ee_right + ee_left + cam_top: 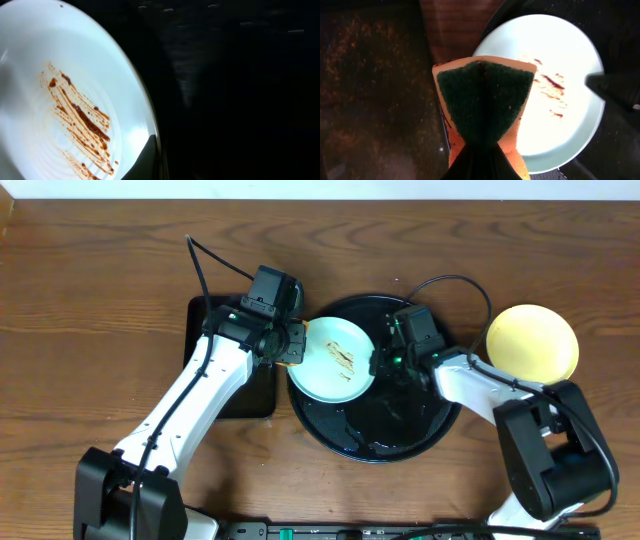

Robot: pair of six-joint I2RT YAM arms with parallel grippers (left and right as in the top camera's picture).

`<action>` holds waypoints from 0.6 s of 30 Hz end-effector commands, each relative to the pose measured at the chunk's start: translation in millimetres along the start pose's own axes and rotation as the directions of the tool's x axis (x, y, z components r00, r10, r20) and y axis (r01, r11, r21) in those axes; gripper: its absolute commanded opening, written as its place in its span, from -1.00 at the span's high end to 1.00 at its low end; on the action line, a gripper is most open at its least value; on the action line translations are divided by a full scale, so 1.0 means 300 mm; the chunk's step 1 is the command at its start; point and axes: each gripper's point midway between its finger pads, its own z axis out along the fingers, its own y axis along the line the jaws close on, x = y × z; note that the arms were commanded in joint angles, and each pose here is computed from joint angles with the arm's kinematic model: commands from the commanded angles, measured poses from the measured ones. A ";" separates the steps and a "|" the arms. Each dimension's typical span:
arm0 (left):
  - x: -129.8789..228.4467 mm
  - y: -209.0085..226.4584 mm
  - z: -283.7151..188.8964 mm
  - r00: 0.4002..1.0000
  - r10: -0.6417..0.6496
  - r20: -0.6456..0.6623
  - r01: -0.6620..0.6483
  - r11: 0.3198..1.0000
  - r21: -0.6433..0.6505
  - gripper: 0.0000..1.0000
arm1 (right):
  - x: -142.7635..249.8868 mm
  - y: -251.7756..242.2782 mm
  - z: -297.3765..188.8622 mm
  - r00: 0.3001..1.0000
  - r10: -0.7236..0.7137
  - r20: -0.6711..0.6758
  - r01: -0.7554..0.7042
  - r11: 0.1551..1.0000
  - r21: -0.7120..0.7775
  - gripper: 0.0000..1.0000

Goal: Clean dirty plates on tray and stack at the side
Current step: 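Move the right gripper to the light-blue plate on the round tray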

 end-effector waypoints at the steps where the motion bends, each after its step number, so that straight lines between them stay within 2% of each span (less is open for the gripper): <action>1: -0.009 0.004 -0.007 1.000 0.004 0.010 -0.004 1.000 -0.007 0.84 | -0.055 -0.075 -0.062 0.991 -0.121 0.063 0.113 0.987 0.118 0.98; 4: -0.009 0.004 -0.007 1.000 0.004 0.010 -0.004 1.000 -0.007 0.83 | -0.065 -0.099 -0.112 0.971 -0.233 0.056 0.221 0.960 0.170 0.98; 10: -0.009 0.004 -0.007 1.000 0.004 0.010 -0.004 1.000 -0.007 0.83 | -0.080 -0.075 -0.214 0.839 -0.543 0.027 0.527 0.826 0.201 0.98; 15: -0.009 0.004 -0.007 1.000 0.004 0.010 -0.004 1.000 -0.007 0.83 | -0.127 -0.103 -0.273 0.657 -0.753 -0.031 0.722 0.617 0.312 0.98; 18: -0.008 0.004 -0.007 1.000 0.004 0.009 -0.004 1.000 -0.007 0.84 | -0.160 -0.150 -0.294 0.605 -0.791 -0.088 0.748 0.527 0.402 0.98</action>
